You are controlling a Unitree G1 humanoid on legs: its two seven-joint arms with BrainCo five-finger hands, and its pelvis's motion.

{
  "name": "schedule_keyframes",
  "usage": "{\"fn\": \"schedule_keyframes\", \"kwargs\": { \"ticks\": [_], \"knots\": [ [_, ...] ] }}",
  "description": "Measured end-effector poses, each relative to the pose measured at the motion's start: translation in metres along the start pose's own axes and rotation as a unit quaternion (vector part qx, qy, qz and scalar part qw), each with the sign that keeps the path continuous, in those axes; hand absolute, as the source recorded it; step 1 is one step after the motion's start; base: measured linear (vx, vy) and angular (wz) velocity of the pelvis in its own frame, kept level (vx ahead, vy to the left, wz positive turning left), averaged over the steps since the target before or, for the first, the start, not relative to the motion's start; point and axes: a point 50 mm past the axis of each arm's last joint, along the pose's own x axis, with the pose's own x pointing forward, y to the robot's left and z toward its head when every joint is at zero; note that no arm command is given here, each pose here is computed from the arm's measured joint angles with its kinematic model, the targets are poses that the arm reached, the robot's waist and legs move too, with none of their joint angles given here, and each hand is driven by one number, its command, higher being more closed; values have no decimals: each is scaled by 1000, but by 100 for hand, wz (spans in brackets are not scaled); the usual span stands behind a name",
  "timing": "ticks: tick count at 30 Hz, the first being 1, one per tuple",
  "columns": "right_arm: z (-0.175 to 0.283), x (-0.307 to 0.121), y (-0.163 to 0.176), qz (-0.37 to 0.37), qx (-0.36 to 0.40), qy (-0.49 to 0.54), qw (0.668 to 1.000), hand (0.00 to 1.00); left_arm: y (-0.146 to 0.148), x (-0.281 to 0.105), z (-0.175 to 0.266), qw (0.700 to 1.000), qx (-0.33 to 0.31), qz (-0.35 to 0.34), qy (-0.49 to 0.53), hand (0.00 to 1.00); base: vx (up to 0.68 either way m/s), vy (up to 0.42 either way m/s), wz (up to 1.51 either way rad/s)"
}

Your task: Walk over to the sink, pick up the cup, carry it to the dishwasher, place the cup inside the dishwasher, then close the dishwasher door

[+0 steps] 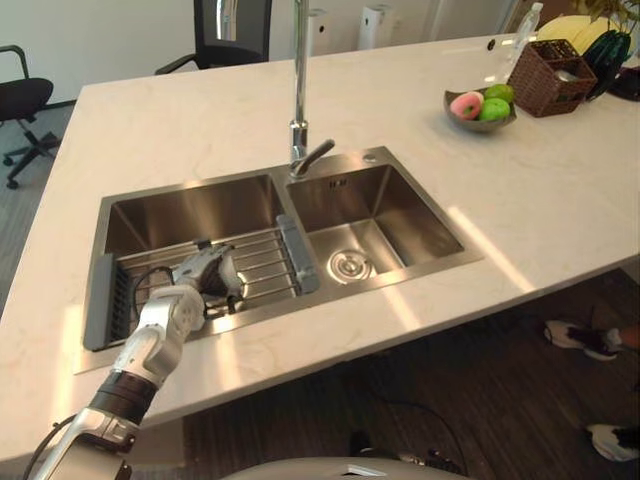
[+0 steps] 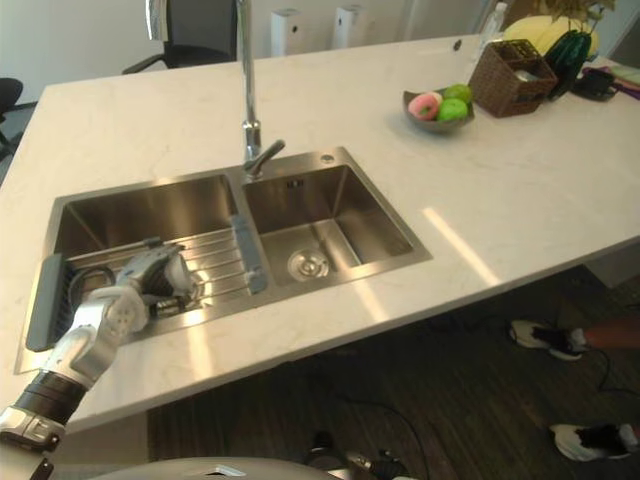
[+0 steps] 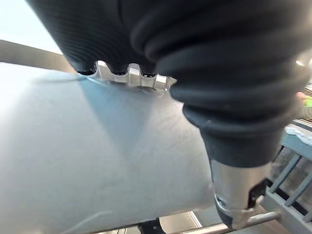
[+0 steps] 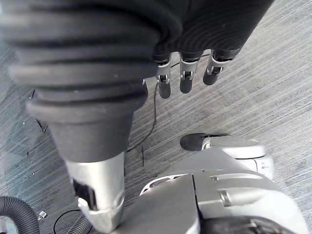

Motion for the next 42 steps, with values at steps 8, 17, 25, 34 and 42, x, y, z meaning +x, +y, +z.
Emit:
{"fn": "schedule_keyframes", "kwargs": {
  "ticks": [8, 17, 25, 34, 42],
  "knots": [
    [2, 0, 0, 8, 0, 5, 1000, 0, 10, 2, -11, 999, -18, 24, 23, 0, -11, -2, -1],
    [2, 0, -2, 14, -12, 9, 1000, 0, 13, 3, -10, 1000, -20, -15, 16, 0, -3, -1, 0],
    [4, 0, -3, 15, -18, 10, 1000, 0, 12, 2, -12, 999, -12, -51, 14, 0, 0, 0, 0],
    [5, 0, -4, 21, -21, 9, 1000, 0, 11, -3, -24, 998, -14, -57, 34, 0, -2, 0, 1],
    [5, 0, -5, 21, -22, 11, 999, 0, 5, -3, -35, 997, -18, -51, 57, 0, -8, -1, 0]
  ]
}}
